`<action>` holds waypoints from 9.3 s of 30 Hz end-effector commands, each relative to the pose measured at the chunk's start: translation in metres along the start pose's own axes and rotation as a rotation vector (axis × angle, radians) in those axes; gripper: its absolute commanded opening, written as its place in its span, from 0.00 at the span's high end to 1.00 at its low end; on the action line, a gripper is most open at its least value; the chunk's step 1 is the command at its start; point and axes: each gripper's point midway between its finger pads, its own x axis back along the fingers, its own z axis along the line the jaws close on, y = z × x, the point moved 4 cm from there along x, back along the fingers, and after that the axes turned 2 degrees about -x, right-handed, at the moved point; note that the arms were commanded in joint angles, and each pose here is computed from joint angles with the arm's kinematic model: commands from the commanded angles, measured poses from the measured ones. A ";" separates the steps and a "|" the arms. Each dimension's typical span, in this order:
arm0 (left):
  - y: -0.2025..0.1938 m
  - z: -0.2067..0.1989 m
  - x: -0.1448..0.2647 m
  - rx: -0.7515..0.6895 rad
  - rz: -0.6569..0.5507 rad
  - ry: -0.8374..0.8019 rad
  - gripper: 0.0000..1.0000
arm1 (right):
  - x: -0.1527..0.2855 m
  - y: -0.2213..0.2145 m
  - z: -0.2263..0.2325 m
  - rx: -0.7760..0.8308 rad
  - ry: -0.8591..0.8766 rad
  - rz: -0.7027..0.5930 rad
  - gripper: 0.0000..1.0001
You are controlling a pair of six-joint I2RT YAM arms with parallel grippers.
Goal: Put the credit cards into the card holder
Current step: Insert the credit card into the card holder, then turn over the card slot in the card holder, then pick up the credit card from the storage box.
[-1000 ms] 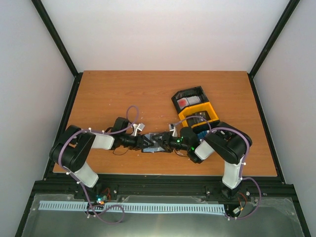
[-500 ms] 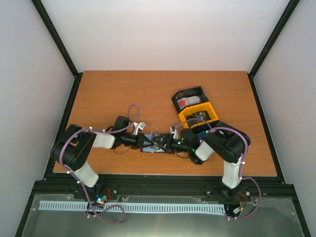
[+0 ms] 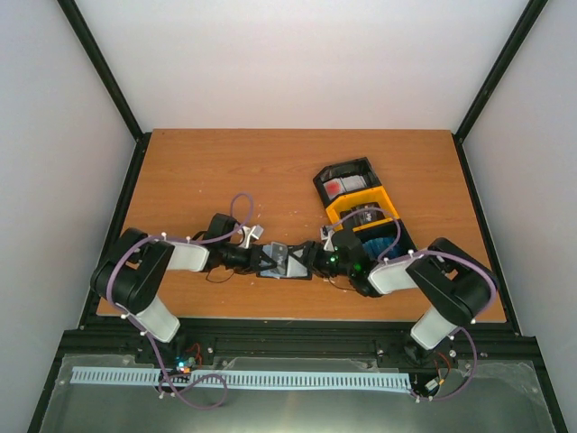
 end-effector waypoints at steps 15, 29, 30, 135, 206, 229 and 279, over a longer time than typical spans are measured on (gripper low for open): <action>0.013 -0.015 0.004 -0.012 0.012 -0.026 0.65 | 0.011 0.023 -0.003 0.238 -0.328 -0.083 0.47; 0.020 -0.041 0.000 -0.101 0.030 -0.127 0.59 | 0.030 0.030 0.001 0.266 -0.370 -0.163 0.47; 0.020 -0.040 -0.002 -0.097 0.033 -0.120 0.60 | 0.029 0.030 0.001 0.270 -0.372 -0.154 0.47; 0.025 -0.046 -0.010 -0.166 0.010 -0.017 0.58 | 0.042 0.032 0.007 0.422 -0.551 -0.236 0.74; 0.137 0.034 0.145 -0.065 -0.384 0.548 0.22 | 0.091 0.217 -0.083 0.347 -1.195 0.109 0.38; 0.135 0.033 0.144 -0.067 -0.380 0.540 0.22 | 0.097 0.222 -0.070 0.333 -1.152 0.080 0.46; 0.133 0.036 0.144 -0.069 -0.373 0.547 0.22 | 0.115 0.247 -0.064 0.285 -1.276 -0.011 0.61</action>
